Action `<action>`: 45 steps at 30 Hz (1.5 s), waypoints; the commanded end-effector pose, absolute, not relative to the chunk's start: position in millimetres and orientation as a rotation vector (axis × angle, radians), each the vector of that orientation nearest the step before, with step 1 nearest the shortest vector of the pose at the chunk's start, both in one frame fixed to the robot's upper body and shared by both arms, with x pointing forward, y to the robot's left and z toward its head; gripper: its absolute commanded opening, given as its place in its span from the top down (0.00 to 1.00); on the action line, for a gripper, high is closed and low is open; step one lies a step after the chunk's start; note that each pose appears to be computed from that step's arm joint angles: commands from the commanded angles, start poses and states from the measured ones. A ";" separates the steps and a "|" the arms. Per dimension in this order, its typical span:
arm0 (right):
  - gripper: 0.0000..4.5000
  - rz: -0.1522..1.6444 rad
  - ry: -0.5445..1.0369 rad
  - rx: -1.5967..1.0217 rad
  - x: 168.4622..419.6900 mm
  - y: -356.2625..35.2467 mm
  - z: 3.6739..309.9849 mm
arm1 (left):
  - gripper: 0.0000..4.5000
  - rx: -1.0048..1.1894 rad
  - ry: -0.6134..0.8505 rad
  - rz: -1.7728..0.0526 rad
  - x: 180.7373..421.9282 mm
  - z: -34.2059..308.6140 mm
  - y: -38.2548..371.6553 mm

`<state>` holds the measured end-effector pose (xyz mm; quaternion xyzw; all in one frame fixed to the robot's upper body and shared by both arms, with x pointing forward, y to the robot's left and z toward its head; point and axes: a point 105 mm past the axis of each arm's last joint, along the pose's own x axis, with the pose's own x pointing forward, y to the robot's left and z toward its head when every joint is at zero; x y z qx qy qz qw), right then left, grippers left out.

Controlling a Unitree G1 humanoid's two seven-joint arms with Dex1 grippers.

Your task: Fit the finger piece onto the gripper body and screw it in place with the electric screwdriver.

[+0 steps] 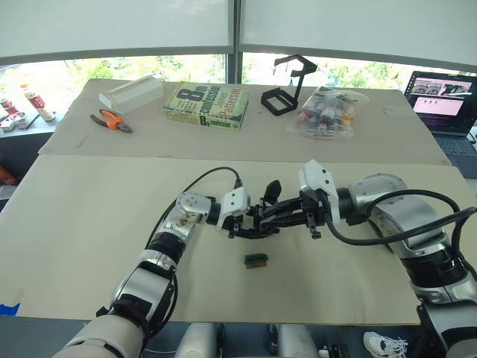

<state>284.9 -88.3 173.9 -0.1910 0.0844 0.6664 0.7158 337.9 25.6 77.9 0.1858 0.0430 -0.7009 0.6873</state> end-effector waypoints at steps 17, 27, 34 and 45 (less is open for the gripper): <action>0.93 1.486 0.221 -0.447 273.3 -83.9 169.1 | 0.50 0.436 0.092 -1.579 336.8 77.7 20.7; 0.93 1.461 0.302 -0.441 282.8 -77.0 164.8 | 0.50 0.431 0.088 -1.580 337.1 78.7 17.8; 0.93 1.424 0.450 -0.399 293.7 -76.3 159.6 | 0.50 0.428 0.083 -1.580 337.5 79.7 16.3; 0.93 1.365 0.520 -0.447 298.6 -82.1 144.8 | 0.50 0.430 0.085 -1.570 339.4 80.8 19.0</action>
